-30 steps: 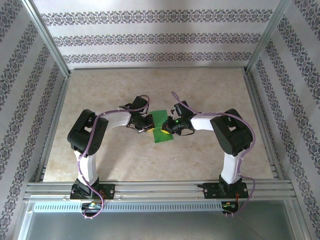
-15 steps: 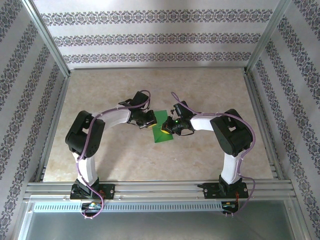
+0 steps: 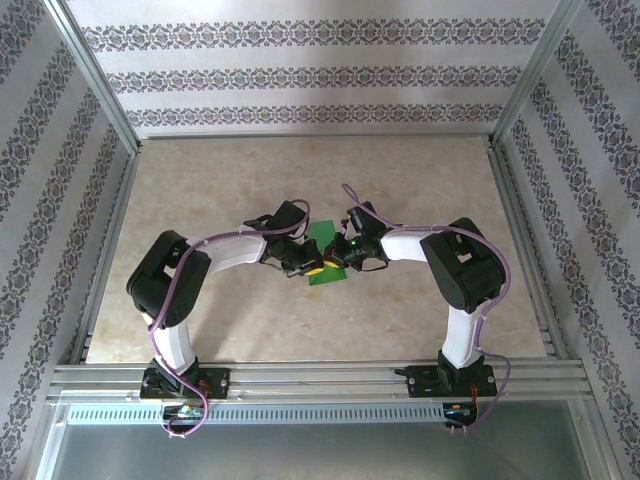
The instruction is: Fold a paper plane with a square sheet of paper (pick it up from the middle)
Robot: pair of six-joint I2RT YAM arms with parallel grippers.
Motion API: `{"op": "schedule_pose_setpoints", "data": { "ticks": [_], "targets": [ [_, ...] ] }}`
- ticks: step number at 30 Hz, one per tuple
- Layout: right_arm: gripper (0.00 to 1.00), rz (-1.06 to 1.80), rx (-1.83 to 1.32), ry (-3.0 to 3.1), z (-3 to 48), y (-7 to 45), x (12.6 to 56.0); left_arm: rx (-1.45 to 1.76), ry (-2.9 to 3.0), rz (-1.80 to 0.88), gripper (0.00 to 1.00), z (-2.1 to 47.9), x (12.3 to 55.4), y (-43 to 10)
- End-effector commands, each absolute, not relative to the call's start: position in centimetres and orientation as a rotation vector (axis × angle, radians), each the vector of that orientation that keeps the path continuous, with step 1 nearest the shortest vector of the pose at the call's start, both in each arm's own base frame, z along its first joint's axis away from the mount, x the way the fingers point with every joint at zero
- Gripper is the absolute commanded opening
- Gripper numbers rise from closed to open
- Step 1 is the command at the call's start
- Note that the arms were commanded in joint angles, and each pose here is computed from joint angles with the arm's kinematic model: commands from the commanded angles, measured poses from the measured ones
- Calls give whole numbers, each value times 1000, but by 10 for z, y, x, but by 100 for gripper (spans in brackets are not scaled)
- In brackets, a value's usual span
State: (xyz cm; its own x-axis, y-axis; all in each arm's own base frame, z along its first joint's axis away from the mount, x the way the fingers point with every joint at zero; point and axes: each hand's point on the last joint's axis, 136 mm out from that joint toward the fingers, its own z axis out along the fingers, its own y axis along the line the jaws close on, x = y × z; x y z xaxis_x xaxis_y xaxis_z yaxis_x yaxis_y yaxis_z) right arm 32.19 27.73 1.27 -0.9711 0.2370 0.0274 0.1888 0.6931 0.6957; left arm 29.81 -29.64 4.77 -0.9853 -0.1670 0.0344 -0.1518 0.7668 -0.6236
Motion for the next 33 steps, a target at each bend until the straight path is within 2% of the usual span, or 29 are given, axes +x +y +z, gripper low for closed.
{"op": "schedule_pose_setpoints", "data": {
  "ticks": [1, 23, 33],
  "targets": [
    [2, 823, 530, 3026, -49, 240, 291, -267, 2973, -1031, 11, 35, 289, -296],
    [2, 799, 552, 3060, -56, 238, 287, -270, 3109, -840, 10, -5, 261, -268],
    [2, 787, 556, 3067, -58, 237, 286, -124, 3156, -764, 9, -6, 244, -250]
  ]
}}
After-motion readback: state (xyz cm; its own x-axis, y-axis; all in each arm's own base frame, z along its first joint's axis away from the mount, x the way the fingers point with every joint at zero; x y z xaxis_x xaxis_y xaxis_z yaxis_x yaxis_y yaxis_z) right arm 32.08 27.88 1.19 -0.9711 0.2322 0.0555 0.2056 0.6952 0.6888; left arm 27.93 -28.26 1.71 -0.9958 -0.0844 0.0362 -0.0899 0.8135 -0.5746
